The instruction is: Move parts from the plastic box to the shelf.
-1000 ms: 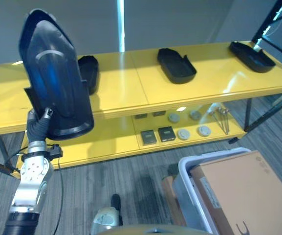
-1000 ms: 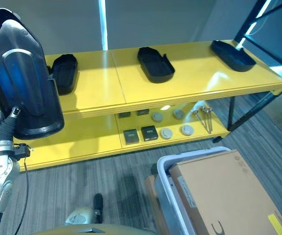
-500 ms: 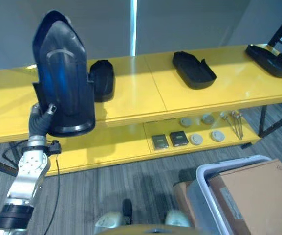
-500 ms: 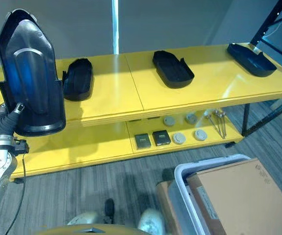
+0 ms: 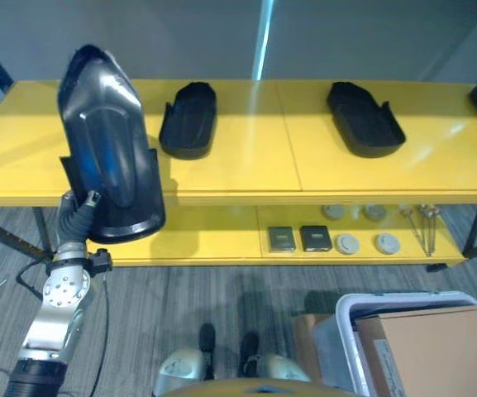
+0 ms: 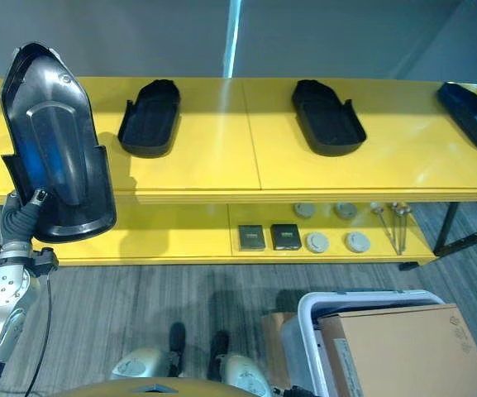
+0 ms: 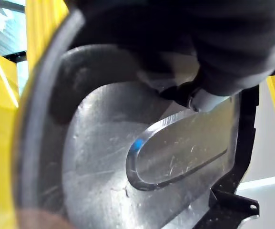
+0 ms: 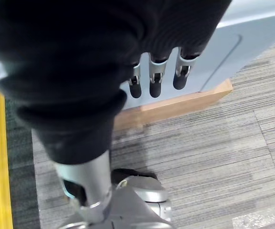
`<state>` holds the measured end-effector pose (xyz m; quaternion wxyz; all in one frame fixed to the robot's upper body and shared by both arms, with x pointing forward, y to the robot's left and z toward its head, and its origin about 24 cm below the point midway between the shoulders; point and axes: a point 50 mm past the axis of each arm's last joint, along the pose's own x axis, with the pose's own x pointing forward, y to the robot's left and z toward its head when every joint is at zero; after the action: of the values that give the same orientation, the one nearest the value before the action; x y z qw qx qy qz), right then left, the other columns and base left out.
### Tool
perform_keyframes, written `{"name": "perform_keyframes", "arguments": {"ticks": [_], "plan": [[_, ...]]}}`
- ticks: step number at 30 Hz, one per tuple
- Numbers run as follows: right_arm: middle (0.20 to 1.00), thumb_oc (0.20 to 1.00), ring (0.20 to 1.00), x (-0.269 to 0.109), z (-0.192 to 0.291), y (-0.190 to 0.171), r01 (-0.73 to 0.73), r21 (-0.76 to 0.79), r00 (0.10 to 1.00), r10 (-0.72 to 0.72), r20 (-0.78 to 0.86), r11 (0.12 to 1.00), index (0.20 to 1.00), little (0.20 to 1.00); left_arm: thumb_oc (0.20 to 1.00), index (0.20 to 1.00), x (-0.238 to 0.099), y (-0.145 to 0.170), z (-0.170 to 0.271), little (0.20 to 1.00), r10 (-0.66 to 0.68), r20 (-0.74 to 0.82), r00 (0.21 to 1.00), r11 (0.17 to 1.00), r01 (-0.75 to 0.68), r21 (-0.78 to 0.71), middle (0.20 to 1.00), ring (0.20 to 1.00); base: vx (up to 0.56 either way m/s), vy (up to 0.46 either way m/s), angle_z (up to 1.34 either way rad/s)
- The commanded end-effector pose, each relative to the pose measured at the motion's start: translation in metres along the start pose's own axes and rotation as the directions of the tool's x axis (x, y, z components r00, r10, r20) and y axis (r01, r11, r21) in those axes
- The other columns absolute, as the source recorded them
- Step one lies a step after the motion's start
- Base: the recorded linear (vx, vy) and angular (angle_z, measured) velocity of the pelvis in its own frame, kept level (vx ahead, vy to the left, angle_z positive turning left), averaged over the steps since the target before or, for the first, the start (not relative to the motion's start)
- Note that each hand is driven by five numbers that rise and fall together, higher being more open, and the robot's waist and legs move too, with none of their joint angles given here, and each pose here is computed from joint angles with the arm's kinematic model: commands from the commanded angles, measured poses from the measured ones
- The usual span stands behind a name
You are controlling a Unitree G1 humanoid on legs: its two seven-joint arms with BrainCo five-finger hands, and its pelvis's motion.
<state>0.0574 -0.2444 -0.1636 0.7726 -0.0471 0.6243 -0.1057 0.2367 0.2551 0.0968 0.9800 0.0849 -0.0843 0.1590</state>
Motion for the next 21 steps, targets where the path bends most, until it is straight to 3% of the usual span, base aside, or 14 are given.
{"name": "perform_keyframes", "arguments": {"ticks": [1, 5, 10, 21], "plan": [[1.0, 1.0, 1.0, -0.003, -0.027, -0.002, 0.01, -0.072, 0.996, -0.016, -0.092, 0.997, 1.0, 1.0, 0.2, 0.2, 0.014, -0.006, 0.042, 0.2, -0.01, 0.199, 0.98, 0.997, 0.025, -0.071, 0.2, 0.2, 0.03, -0.054, -0.08], [1.0, 1.0, 1.0, -0.003, -0.035, -0.006, 0.037, -0.013, 0.993, -0.039, -0.11, 0.999, 1.0, 1.0, 0.2, 0.2, 0.016, -0.013, 0.039, 0.2, -0.046, 0.183, 0.982, 0.991, 0.067, -0.111, 0.2, 0.2, 0.0, 0.006, 0.07], [1.0, 1.0, 1.0, -0.004, -0.038, -0.015, 0.057, -0.062, 0.992, -0.063, -0.106, 0.996, 1.0, 1.0, 0.2, 0.2, 0.013, -0.007, 0.04, 0.2, -0.01, 0.204, 0.979, 0.993, 0.034, -0.117, 0.2, 0.2, 0.07, 0.222, 0.25], [1.0, 1.0, 1.0, -0.004, -0.01, -0.038, 0.109, -0.072, 0.992, -0.113, -0.06, 0.991, 1.0, 1.0, 0.2, 0.2, 0.02, 0.003, 0.04, 0.2, 0.044, 0.229, 0.972, 0.996, -0.026, -0.079, 0.2, 0.2, 0.09, 0.542, -0.09]]}}
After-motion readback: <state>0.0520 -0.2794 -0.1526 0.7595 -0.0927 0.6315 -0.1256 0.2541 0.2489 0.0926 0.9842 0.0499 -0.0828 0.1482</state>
